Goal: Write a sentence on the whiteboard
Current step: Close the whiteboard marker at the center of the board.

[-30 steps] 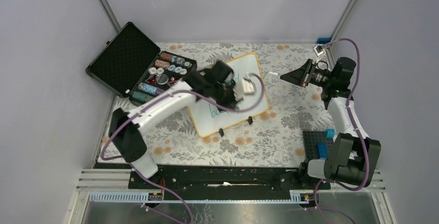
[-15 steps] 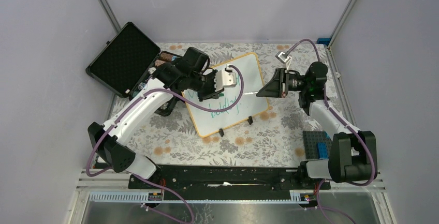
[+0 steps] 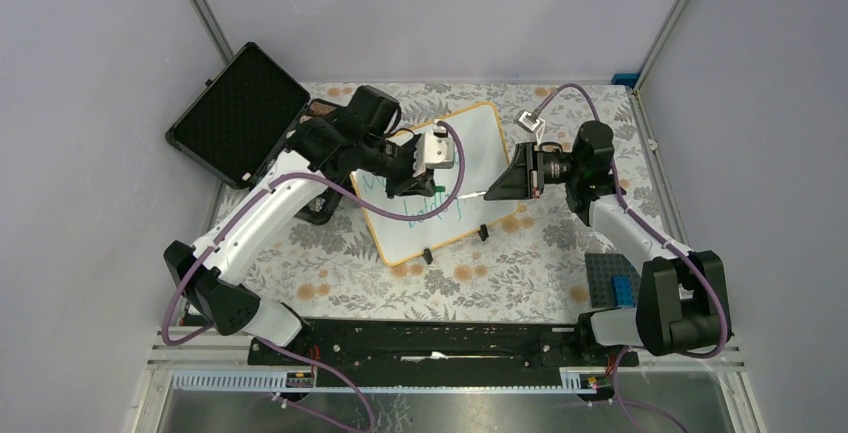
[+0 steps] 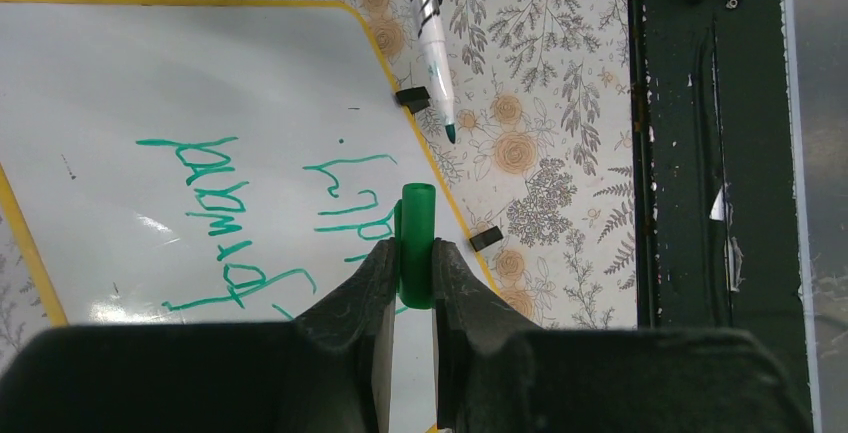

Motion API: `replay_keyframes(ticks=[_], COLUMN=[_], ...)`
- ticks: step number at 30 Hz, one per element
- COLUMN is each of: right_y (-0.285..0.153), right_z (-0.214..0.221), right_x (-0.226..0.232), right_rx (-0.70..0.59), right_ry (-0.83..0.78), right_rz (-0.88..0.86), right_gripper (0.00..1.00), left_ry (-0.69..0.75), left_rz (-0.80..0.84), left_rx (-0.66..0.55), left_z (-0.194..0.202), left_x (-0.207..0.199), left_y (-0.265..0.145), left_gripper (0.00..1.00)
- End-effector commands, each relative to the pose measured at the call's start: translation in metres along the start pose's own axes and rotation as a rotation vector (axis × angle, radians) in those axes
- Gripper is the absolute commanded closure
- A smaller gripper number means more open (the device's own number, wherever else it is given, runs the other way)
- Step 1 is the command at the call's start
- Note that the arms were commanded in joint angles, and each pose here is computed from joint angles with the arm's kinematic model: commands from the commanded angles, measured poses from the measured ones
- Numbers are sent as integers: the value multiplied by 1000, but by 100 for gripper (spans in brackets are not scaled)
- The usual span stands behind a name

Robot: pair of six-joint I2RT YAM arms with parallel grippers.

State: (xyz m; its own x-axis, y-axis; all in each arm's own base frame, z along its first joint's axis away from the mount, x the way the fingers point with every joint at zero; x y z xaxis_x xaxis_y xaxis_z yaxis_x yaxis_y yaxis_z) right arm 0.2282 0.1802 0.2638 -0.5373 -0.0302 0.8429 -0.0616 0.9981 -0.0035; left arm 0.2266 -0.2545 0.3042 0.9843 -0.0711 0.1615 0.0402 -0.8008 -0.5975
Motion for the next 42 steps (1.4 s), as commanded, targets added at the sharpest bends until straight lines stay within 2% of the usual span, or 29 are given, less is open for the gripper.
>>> replay_keyframes(ticks=[1,21,29,42], right_y=[3,7,9,10], right_z=[3,2,-4,-3], right_x=[5,10,8,5], right_rx=[20,29,4,11], right_ry=[-47,-59,-55,-61], right_rz=[-12,-19,1,23], right_gripper=[100,100,100,100], left_ry=[59,73,83,81], left_rz=[25,-33,17,18], left_rx=[-71,89,73,64], left_z=[-22,3,-4,-9], left_x=[-6,-5,-18,-17], left_y=[-6,9,12,14], left_gripper=[100,100,100,100])
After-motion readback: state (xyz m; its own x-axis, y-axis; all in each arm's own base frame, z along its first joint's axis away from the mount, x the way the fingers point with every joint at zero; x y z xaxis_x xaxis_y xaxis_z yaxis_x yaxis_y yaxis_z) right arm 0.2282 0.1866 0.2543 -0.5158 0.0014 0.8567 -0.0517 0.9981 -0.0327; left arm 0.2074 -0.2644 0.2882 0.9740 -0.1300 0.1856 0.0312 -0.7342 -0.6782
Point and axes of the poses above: each gripper's point midway between its finger pads, its own y axis out along the fingers, its own x axis along the line the jaws close on, z = x × y, the point moved 4 cm from there along -y, back along the fingers, and after that the axes turned 4 degrees about y, right-handed, at the moved point
